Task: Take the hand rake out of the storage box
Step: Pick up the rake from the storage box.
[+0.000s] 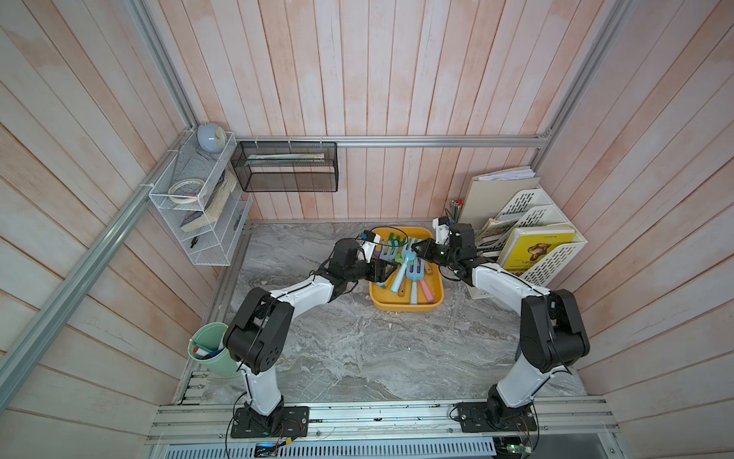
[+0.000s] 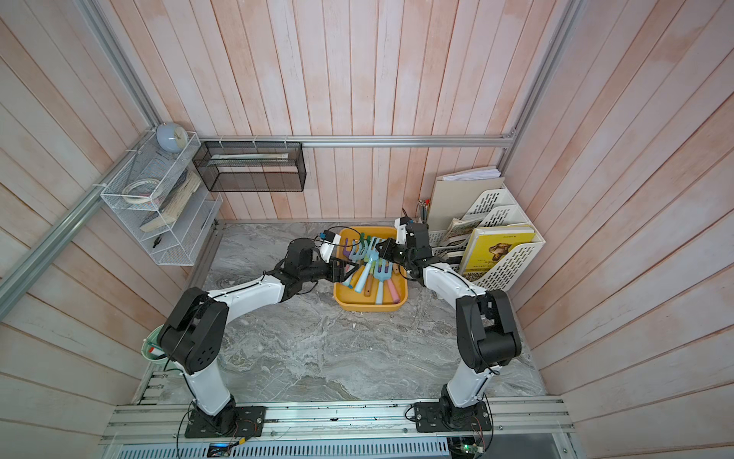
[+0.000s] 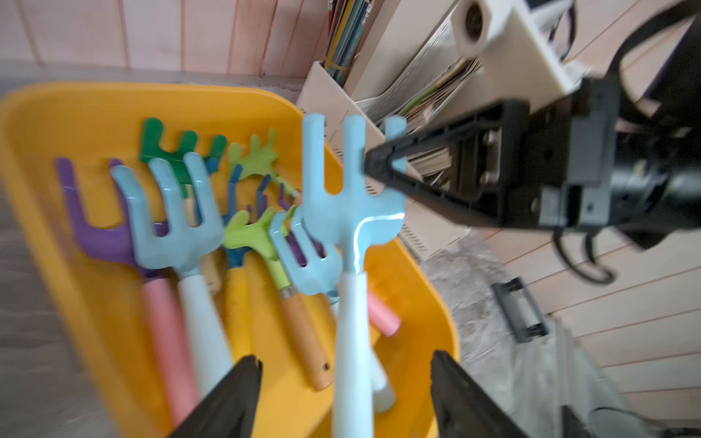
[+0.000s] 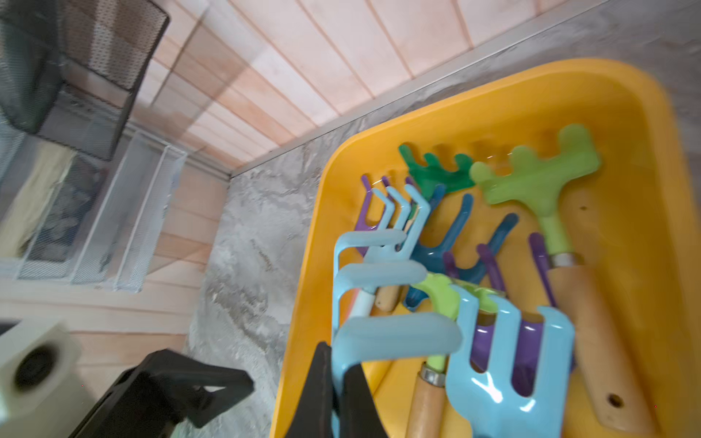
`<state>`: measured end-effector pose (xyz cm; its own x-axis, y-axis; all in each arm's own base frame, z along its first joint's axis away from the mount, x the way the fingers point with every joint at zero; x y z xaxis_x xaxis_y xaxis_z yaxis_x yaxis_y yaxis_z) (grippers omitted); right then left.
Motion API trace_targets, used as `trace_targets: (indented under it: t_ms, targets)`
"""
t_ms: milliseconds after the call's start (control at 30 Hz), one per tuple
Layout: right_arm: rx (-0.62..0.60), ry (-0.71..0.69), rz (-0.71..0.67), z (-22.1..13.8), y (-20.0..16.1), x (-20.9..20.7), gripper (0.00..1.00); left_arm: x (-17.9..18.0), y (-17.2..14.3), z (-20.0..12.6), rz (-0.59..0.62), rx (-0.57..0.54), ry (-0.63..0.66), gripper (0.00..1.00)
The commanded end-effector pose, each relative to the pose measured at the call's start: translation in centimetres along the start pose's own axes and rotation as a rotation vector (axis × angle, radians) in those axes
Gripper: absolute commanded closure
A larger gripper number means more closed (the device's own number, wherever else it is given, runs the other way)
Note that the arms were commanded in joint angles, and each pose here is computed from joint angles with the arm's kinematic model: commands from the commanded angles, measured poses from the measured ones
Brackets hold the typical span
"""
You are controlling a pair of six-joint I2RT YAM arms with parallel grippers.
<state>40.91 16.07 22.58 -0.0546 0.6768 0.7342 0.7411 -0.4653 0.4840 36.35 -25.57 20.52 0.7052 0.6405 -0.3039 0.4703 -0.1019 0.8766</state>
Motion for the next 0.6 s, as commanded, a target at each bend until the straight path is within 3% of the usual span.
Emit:
trace_targets:
  t_ms: [0, 167, 267, 367, 567]
  targets:
    - [-0.049, -0.276, -0.022, -0.8, -0.1, 0.1, 1.0, 0.2, 2.2, -2.9, 0.188, -0.139, 0.33, 0.01]
    - [-0.108, -0.395, -0.029, -1.3, 0.4, 2.3, 1.0, -4.2, 1.7, -2.4, 0.509, -0.196, 0.677, 0.0]
    - [-0.1, -0.36, -0.002, -1.1, 0.7, 3.0, 1.0, -6.6, 1.1, -1.2, 0.652, -0.249, 0.745, 0.0]
    - [-0.081, -0.313, 0.021, -0.9, 1.2, 3.4, 1.0, -7.4, 0.1, 0.6, 0.696, -0.241, 0.759, 0.0]
    - [-0.04, -0.246, 0.041, -0.4, 1.5, 3.6, 1.0, -7.2, -1.2, 2.8, 0.657, -0.2, 0.65, 0.0]
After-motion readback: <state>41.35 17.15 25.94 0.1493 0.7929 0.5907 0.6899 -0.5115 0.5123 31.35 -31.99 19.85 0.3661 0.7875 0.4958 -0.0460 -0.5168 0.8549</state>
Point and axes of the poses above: each gripper's point midway between its finger pads, its own z axis out along the fingers, its own x axis along the line the jaws close on, y = z × x, the point moved 8 cm from there along -z, back along the fingers, and after that the axes turned 9 degrees about z, right-handed, at the moved point
